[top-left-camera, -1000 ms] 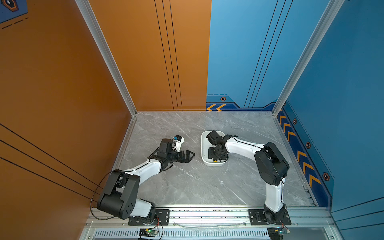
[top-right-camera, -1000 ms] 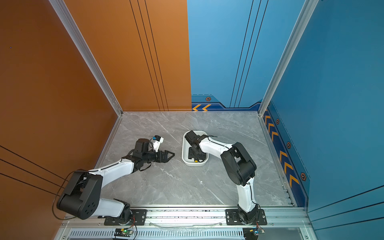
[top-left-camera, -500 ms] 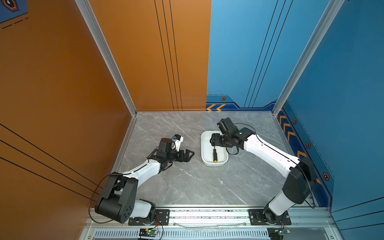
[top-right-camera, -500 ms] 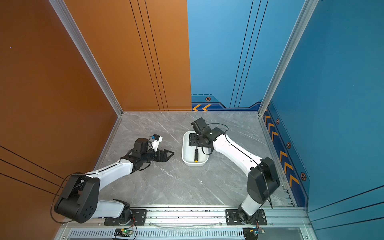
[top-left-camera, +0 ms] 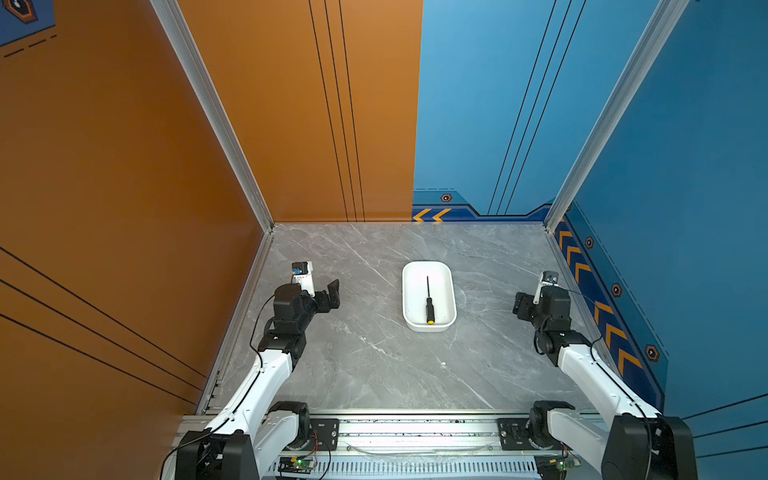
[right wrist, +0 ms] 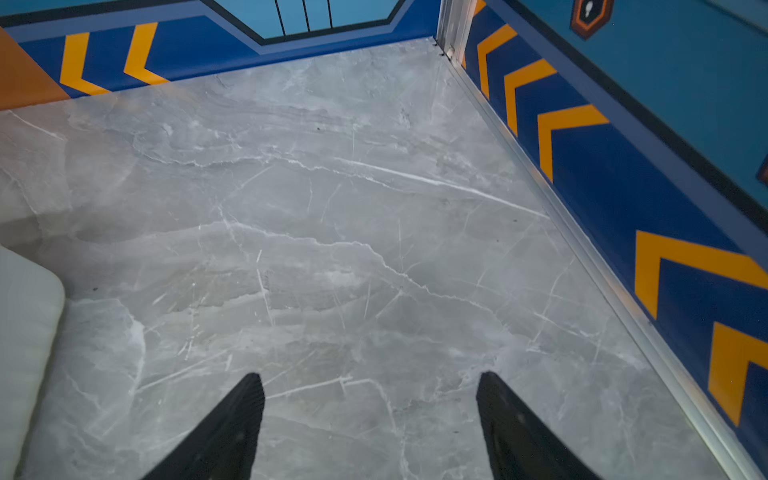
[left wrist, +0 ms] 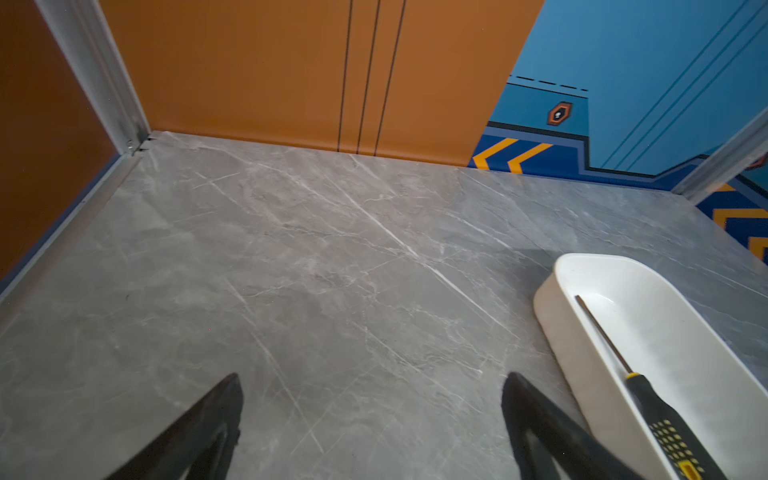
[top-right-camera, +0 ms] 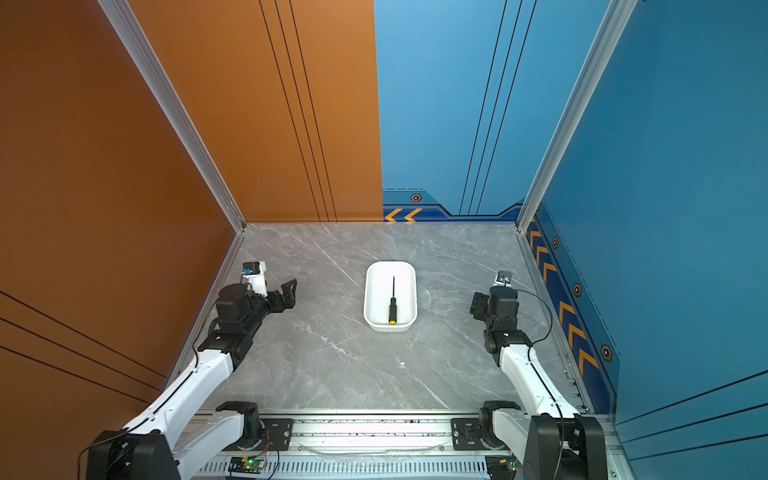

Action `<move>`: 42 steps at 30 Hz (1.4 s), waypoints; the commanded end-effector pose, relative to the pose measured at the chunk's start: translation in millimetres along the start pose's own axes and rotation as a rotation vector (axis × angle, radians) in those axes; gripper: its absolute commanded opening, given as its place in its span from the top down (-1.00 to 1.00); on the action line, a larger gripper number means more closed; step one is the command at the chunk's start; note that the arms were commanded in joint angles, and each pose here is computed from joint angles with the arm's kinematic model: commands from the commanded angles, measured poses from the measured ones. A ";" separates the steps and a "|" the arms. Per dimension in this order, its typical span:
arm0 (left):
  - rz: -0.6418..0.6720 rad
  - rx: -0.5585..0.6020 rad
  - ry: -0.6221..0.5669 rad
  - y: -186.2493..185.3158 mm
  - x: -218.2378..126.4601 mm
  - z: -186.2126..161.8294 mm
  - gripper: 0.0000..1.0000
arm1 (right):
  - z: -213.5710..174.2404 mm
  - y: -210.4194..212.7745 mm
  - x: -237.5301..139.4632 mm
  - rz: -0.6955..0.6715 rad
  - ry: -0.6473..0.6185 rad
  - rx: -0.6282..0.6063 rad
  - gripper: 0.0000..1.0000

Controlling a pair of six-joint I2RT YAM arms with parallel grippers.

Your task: Put the screwdriver in the bin

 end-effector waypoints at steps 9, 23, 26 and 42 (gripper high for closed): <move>0.230 -0.010 -0.048 58.2 14.5 -31.6 -0.96 | 10.7 32.5 36.7 0.182 -0.227 -0.036 -0.61; 0.112 0.178 -0.010 30.3 72.0 -69.6 -0.96 | -4.1 39.2 64.0 0.170 -0.171 -0.060 -0.74; 0.108 0.167 -0.005 31.7 76.6 -65.2 -0.96 | -3.8 39.8 63.8 0.167 -0.177 -0.061 -0.95; 0.132 0.166 0.005 33.2 76.5 -65.6 -0.96 | -4.2 39.6 64.3 0.163 -0.169 -0.065 -1.00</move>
Point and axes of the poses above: each gripper's point midway between its finger pads, its own x axis out along the fingers, its own y axis along the line the jaws close on, z = x × y, the point moved 5 cm from there along -x, back along the fingers, and after that the axes turned 6 degrees about x, right-handed, at the moved point
